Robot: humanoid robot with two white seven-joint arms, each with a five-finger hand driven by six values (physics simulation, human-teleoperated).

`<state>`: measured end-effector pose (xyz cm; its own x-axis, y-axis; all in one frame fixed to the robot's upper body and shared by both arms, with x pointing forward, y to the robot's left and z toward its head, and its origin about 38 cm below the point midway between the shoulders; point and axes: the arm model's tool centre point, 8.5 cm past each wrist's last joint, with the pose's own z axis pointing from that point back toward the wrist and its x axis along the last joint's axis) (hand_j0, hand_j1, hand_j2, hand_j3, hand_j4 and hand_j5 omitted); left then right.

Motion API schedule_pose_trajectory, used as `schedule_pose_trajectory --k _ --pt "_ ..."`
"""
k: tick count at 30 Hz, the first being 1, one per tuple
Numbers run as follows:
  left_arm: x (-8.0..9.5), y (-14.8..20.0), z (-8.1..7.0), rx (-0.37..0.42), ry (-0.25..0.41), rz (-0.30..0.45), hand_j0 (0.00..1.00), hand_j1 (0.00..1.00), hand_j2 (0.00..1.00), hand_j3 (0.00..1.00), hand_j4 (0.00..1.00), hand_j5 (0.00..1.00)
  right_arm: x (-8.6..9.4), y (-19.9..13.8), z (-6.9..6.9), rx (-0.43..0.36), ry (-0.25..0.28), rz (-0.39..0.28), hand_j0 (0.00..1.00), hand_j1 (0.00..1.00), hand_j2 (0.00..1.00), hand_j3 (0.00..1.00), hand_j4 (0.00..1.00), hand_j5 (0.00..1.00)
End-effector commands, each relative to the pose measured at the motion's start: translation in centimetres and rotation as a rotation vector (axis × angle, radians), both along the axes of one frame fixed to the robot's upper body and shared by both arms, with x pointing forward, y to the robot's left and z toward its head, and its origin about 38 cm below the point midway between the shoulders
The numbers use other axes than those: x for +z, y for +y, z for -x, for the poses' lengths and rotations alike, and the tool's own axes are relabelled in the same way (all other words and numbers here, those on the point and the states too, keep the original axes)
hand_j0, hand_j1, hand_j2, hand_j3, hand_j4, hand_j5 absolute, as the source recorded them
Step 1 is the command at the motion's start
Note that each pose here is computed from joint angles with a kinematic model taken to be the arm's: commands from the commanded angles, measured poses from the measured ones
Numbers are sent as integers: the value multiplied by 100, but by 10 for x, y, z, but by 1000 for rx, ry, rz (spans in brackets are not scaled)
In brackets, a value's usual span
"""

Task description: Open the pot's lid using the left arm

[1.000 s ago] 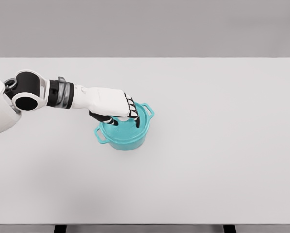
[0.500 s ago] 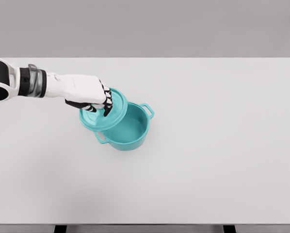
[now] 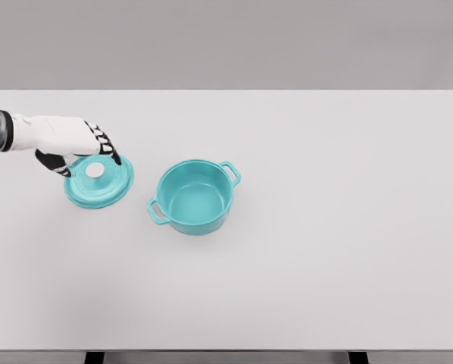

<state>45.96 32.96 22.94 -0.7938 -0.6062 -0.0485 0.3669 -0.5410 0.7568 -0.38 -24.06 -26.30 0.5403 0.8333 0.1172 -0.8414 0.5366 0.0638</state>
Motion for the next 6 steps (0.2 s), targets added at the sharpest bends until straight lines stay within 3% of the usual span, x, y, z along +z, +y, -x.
schedule_pose_trajectory --k 1,3,4,6 --pt "-8 49 -13 174 42 37 100 100 100 100 100 100 0 0 0 0 0 0 100 100 100 100 100 100" --pt "-14 112 -19 407 95 150 100 100 100 100 100 100 0 0 0 0 0 0 100 100 100 100 100 100" --pt "-15 130 -20 475 100 193 100 100 100 100 100 100 0 0 0 0 0 0 100 100 100 100 100 100" --pt "-17 133 -19 486 104 194 100 100 100 100 100 100 0 0 1 0 2 0 100 100 100 100 100 100"
